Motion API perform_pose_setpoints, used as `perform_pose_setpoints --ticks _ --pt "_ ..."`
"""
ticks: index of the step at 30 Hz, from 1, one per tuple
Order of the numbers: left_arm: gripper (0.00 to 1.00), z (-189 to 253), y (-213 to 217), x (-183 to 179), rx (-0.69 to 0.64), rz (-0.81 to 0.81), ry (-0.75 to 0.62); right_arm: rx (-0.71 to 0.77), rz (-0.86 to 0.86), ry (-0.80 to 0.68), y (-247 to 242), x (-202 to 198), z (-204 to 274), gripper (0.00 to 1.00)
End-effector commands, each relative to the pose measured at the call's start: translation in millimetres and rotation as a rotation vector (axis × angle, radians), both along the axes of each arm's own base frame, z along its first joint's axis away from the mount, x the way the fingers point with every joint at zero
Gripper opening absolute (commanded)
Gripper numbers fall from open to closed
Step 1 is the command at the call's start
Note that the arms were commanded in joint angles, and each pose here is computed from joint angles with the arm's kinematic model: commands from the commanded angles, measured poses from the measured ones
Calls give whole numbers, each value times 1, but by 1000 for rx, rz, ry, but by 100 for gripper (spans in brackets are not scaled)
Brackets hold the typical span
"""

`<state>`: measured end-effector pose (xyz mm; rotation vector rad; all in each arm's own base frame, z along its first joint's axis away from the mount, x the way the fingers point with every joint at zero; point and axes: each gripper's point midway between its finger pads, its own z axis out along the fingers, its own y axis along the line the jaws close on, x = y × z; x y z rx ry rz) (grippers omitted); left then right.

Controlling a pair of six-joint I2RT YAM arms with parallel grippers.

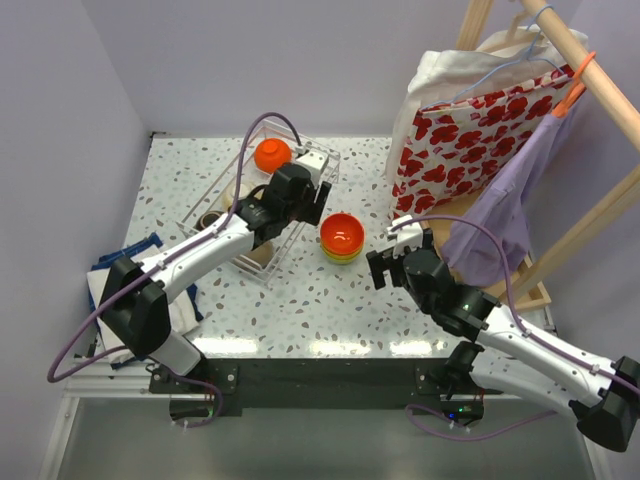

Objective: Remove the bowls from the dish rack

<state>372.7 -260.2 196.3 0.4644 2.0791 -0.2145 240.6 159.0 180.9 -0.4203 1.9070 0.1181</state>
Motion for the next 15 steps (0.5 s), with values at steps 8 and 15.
perform_pose_setpoints --ticks 8,15 --pt "88 13 93 30 230 254 -98 59 32 -21 16 5 12 99" --pt "100 -5 123 55 346 355 -48 60 33 -22 17 6 9 99"
